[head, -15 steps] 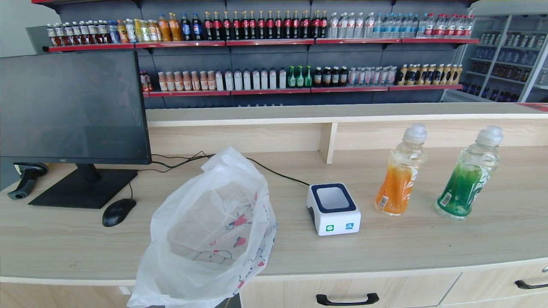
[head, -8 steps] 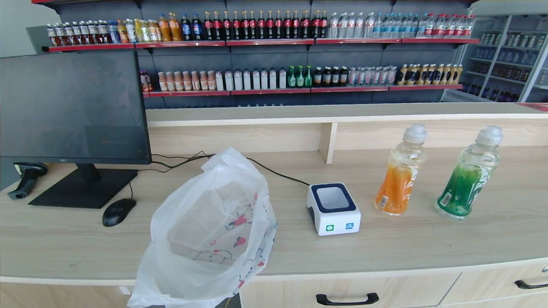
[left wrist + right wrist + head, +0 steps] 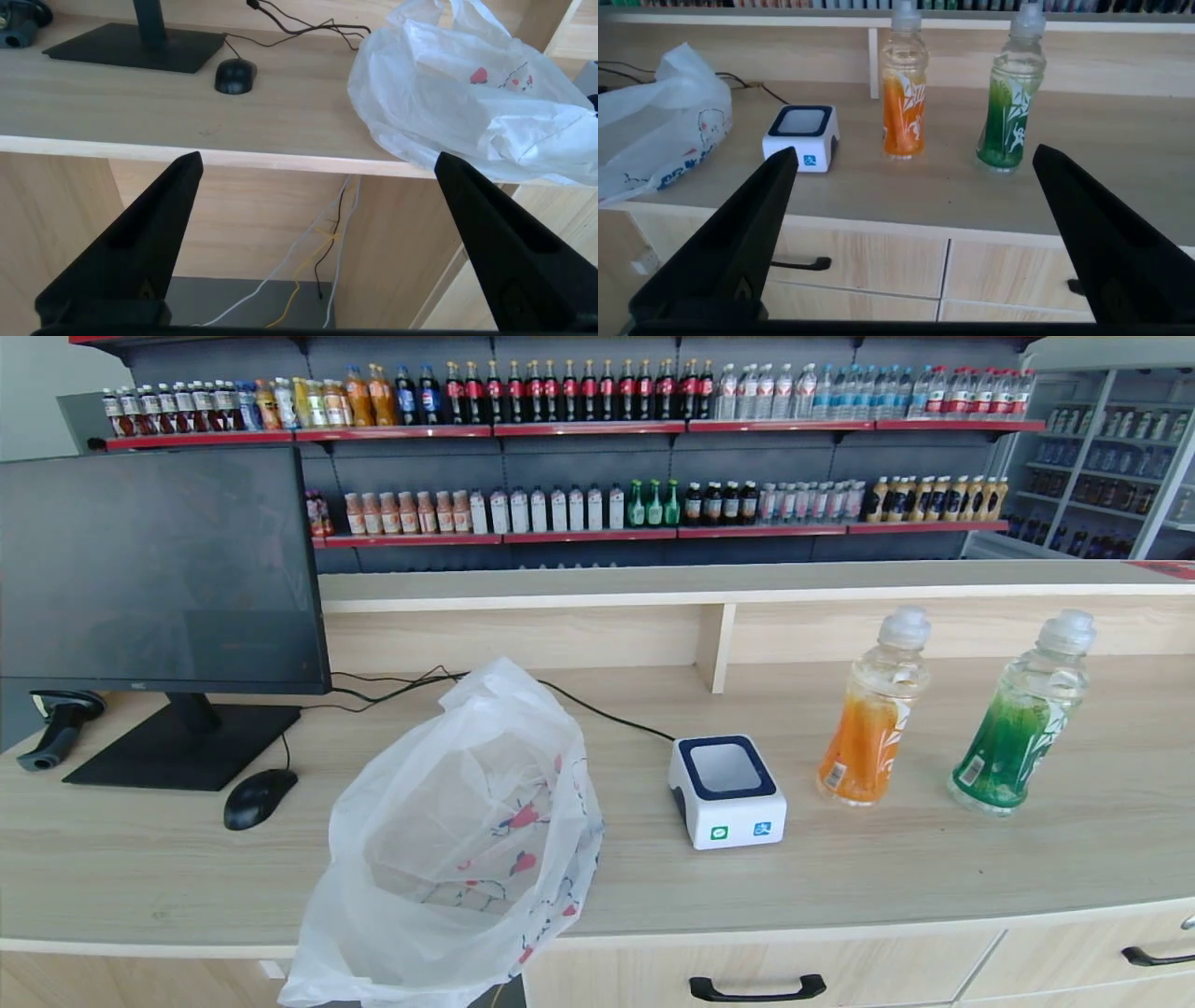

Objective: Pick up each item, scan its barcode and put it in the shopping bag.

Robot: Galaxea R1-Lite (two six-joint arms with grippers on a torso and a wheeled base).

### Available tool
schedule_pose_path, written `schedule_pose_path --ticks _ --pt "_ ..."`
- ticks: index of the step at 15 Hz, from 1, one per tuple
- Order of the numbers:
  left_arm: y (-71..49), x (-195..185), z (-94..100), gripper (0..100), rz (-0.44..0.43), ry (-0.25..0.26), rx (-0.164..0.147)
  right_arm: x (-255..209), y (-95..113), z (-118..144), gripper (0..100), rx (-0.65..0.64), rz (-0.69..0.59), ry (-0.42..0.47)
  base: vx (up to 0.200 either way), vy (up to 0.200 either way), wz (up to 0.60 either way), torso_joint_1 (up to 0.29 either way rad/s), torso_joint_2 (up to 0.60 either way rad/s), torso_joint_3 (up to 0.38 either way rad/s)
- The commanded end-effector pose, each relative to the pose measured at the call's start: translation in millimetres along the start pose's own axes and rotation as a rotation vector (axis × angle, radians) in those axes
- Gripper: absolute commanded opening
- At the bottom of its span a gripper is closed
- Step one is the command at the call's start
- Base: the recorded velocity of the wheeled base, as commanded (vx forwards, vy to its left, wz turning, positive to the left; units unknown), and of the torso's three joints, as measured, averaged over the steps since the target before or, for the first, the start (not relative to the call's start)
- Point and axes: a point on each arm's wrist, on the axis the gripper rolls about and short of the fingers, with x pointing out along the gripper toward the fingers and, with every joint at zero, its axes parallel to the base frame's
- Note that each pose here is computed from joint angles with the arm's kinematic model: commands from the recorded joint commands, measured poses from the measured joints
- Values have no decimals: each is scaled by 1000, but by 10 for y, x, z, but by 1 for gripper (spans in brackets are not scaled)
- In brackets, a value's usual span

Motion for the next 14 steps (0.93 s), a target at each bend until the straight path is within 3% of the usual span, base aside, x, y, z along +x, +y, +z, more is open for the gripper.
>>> schedule_pose_path --ticks 1,3,8,12,14 --pt "0 0 0 100 0 -1 0 387 -54 342 100 9 5 58 0 0 0 0 0 0" --pt "0 0 0 100 2 -1 0 625 -85 447 100 8 6 43 0 0 0 0 0 0" --pt "0 0 0 100 2 -1 0 1765 -222 703 100 -4 7 -83 0 0 0 0 0 0" --pt "0 0 0 100 0 -1 0 2171 -239 615 100 -8 21 -120 0 0 0 0 0 0" --pt "0 0 0 100 0 -1 0 2481 -248 421 100 -18 27 -151 0 0 0 0 0 0"
